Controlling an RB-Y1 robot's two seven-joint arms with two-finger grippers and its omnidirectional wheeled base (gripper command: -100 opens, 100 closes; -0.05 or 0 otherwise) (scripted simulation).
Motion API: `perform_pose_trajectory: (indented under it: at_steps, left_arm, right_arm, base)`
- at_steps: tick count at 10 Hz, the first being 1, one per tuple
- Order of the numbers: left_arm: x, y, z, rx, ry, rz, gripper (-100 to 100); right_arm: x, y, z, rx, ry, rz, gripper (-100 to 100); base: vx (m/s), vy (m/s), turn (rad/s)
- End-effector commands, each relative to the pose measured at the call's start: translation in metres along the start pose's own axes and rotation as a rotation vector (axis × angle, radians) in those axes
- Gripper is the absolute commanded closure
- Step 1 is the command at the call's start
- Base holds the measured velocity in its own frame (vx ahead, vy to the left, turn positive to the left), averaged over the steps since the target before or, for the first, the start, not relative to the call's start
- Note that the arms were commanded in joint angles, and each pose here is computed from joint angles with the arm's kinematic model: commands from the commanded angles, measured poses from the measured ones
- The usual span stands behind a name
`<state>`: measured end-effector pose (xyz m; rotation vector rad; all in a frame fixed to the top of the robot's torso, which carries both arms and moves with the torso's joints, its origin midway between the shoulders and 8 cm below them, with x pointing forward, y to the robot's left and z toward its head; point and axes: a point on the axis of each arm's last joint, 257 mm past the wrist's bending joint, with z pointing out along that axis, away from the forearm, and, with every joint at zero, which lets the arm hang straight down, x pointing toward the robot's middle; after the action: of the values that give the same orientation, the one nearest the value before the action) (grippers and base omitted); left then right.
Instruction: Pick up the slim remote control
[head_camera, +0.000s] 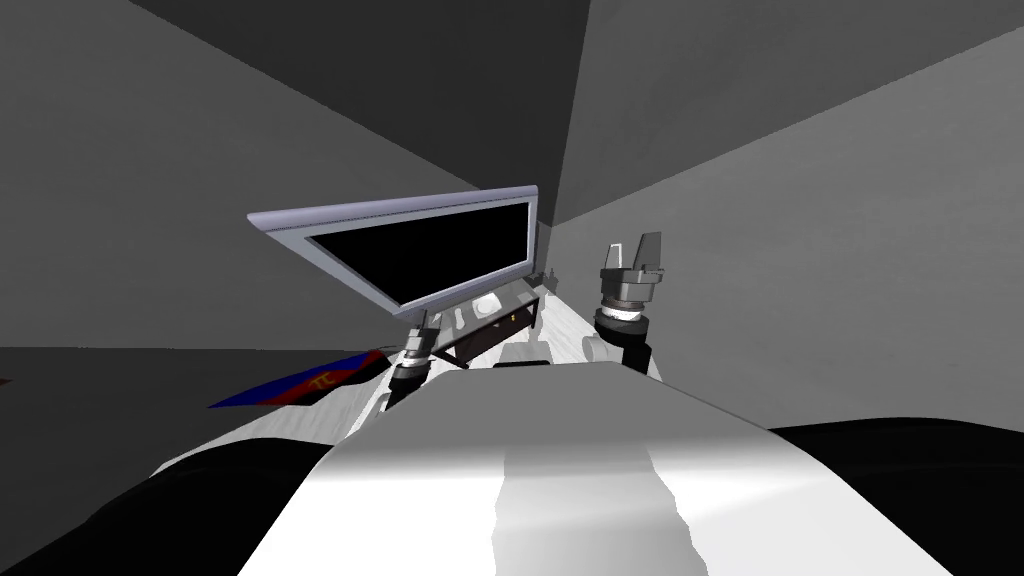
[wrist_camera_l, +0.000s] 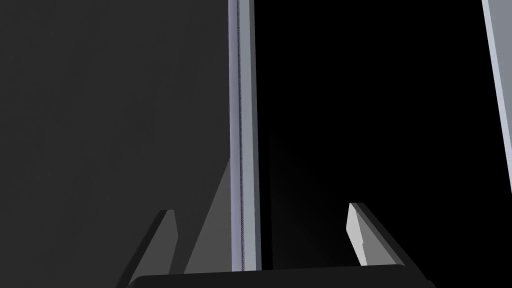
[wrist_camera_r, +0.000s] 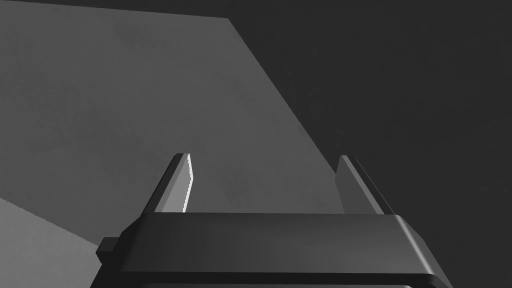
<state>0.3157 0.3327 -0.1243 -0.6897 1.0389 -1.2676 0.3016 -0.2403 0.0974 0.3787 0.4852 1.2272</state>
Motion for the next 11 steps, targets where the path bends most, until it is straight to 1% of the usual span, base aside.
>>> perform_pose_trajectory:
  at_steps: [1,2,3,4,5,6,7,8,9,10,11]
  left_arm:
    - [-0.002,0.022,-0.014,-0.062,0.019,0.005,-100]
    - [-0.003,0.027,-0.017,-0.075,0.016,0.004,-100]
    - [-0.005,0.042,-0.031,-0.124,0.034,0.007,-100]
    - [-0.007,0.049,-0.036,-0.141,0.03,0.006,-100]
    - [-0.009,0.062,-0.049,-0.187,0.05,0.007,-100]
    - [-0.011,0.071,-0.056,-0.211,0.043,0.006,-100]
    - [-0.013,0.084,-0.072,-0.263,0.061,0.004,-100]
    - [-0.014,0.09,-0.077,-0.279,0.057,0.004,-100]
    - [-0.015,0.092,-0.079,-0.285,0.056,0.003,-100]
    - [-0.017,0.109,-0.099,-0.349,0.07,-0.001,-100]
    - [-0.019,0.113,-0.104,-0.363,0.066,-0.001,-100]
  right_arm:
    - [0.0,0.0,0.0,0.0,0.0,0.0,0]
    - [0.0,0.0,0.0,0.0,0.0,0.0,0]
    - [0.0,0.0,0.0,0.0,0.0,0.0,0]
    - [0.0,0.0,0.0,0.0,0.0,0.0,0]
    - [0.0,0.0,0.0,0.0,0.0,0.0,0]
    - [0.0,0.0,0.0,0.0,0.0,0.0,0]
    - [0.0,0.0,0.0,0.0,0.0,0.0,0]
    - [0.0,0.0,0.0,0.0,0.0,0.0,0]
    - [0.0,0.0,0.0,0.0,0.0,0.0,0]
    - [0.0,0.0,0.0,0.0,0.0,0.0,0]
    - [0.0,0.0,0.0,0.0,0.0,0.0,0]
  base:
    - [-0.01,-0.024,-0.155]
    - [-0.009,-0.02,-0.113]
    - [-0.009,-0.027,-0.211]
    - [-0.004,-0.018,-0.103]
    - [0.002,-0.022,-0.25]
    - [0.002,-0.011,-0.103]
    - [0.008,-0.015,-0.187]
    - [0.007,-0.007,-0.13]
    - [0.0,0.0,0.0]
    - [0.009,-0.011,-0.252]
    - [0.01,-0.002,-0.129]
